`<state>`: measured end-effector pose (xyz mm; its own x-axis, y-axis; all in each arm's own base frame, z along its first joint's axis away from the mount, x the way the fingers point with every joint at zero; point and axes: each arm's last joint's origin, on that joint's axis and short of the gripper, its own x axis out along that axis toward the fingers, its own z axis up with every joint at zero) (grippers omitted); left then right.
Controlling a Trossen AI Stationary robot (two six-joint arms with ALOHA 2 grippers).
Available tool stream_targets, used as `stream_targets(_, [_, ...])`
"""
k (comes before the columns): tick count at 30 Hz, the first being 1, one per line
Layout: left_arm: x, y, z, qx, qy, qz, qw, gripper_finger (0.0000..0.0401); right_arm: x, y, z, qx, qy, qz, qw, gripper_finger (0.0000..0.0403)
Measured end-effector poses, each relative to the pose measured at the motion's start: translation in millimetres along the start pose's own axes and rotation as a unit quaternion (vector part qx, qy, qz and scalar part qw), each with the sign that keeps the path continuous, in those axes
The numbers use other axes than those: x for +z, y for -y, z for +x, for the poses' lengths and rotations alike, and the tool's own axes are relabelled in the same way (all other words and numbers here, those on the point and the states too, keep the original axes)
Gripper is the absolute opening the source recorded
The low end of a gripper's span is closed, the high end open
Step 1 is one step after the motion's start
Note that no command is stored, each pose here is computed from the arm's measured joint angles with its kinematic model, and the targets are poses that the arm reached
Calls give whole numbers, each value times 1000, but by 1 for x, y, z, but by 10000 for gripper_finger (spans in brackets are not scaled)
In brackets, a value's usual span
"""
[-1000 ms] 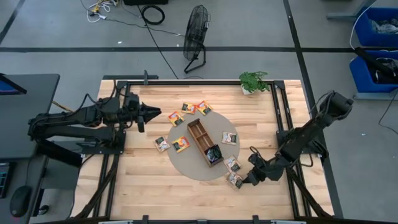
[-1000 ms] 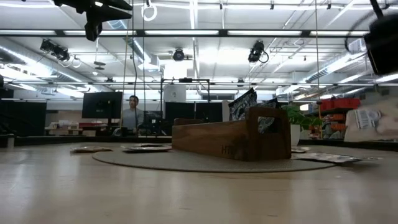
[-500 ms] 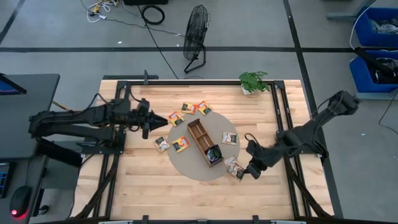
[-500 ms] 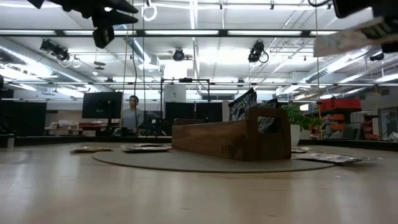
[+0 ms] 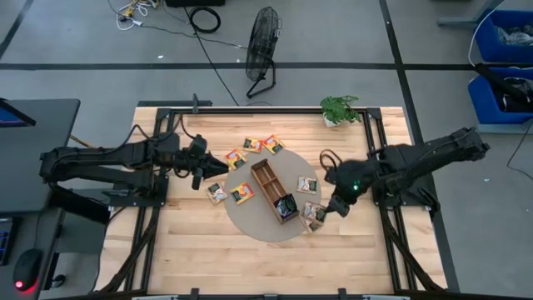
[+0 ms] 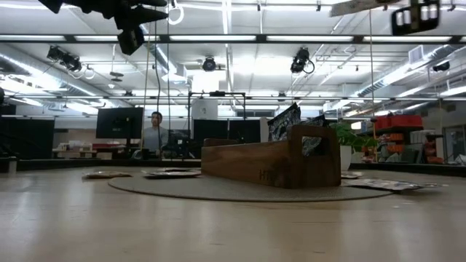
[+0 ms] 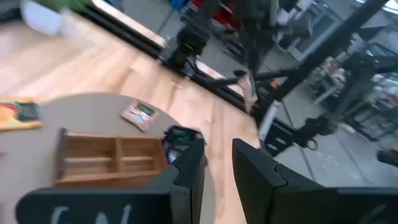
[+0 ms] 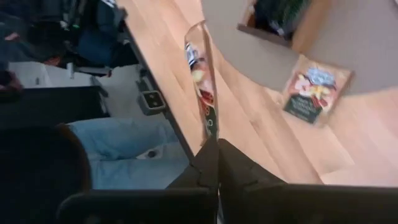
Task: Pick & Place Tea
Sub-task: Put the brown tea bag into the middle section of the wooden organizer
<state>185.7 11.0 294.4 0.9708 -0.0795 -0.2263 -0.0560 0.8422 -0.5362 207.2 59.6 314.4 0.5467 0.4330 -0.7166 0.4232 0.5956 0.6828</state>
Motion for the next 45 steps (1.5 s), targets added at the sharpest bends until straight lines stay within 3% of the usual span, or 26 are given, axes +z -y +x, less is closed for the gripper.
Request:
stream_targets(9, [1,-5,36,-32,9,-62,998,85,42,-7,-7,12,26,-54,998,0])
stream_targets(16, [-1,-12,72,-117,-10,-133,984,88,68,-14,-1,7,32,-100,994,0])
stream_targets(20, [-4,-15,88,-158,-10,-159,975,121,78,-18,0,3,37,-121,992,0])
stream_targets(25, [-12,-22,101,-153,-33,-191,969,180,85,-19,-3,5,43,-130,991,0])
stream_targets(32, [-8,-15,118,-157,-18,-184,970,215,90,-17,-6,12,49,-130,990,0])
stream_targets(39, [8,-11,144,-159,-13,-161,974,206,94,-16,-8,21,57,-130,990,0])
stream_targets(45, [10,-11,160,-175,-53,-162,970,195,94,-16,-8,25,53,-129,990,0])
